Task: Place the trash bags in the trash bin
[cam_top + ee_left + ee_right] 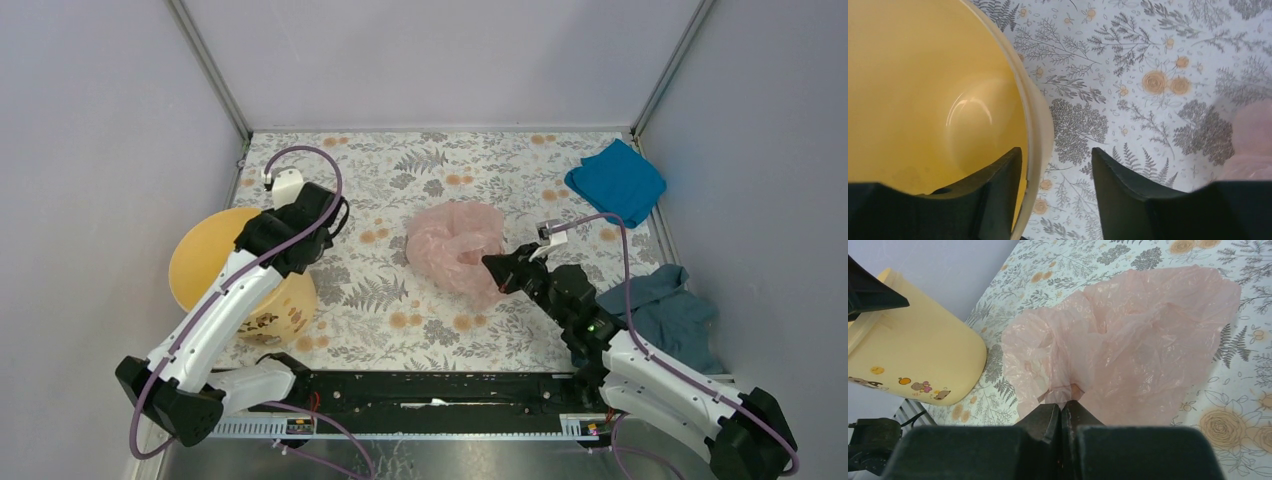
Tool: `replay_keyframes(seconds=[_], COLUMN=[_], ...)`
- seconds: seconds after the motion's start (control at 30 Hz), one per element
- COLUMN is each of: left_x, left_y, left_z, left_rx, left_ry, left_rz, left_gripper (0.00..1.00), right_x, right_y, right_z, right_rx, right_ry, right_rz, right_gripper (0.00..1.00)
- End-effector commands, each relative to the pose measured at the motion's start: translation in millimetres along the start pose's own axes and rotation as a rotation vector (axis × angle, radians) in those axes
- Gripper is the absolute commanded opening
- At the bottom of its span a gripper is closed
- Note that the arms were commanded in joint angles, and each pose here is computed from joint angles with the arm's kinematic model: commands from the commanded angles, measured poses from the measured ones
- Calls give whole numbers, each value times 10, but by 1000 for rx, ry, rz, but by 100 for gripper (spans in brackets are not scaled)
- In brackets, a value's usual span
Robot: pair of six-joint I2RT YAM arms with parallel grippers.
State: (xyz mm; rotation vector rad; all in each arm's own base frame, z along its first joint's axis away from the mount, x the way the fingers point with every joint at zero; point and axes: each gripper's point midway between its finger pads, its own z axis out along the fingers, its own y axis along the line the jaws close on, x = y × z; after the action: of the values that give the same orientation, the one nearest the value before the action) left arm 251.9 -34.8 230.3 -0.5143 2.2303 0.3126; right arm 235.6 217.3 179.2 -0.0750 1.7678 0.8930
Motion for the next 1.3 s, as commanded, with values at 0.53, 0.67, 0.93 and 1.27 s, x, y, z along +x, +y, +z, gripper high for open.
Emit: replay_keyframes(seconds=[0.53, 0.67, 0.93, 1.27], left_x=[-75, 55, 401, -86], left_y=[-1513, -1896, -2443, -1942], left_z=[-865, -1112, -1569, -2053], left_rx=[799, 903, 1054, 1227], left_ry=[99, 106, 118, -140], left_rz=[48, 74, 174, 164], left_gripper=[5, 4, 12, 81], right_x=[-1567, -1797, -2484, -3019], right_y=[560, 772, 1235, 1895], right_z=[-526, -540, -629, -681], right_rx=[40, 15, -46, -213], right_ry=[-235, -233, -323, -313], right_rz=[-219, -152, -72, 57], right_gripper=[0, 0, 0, 0])
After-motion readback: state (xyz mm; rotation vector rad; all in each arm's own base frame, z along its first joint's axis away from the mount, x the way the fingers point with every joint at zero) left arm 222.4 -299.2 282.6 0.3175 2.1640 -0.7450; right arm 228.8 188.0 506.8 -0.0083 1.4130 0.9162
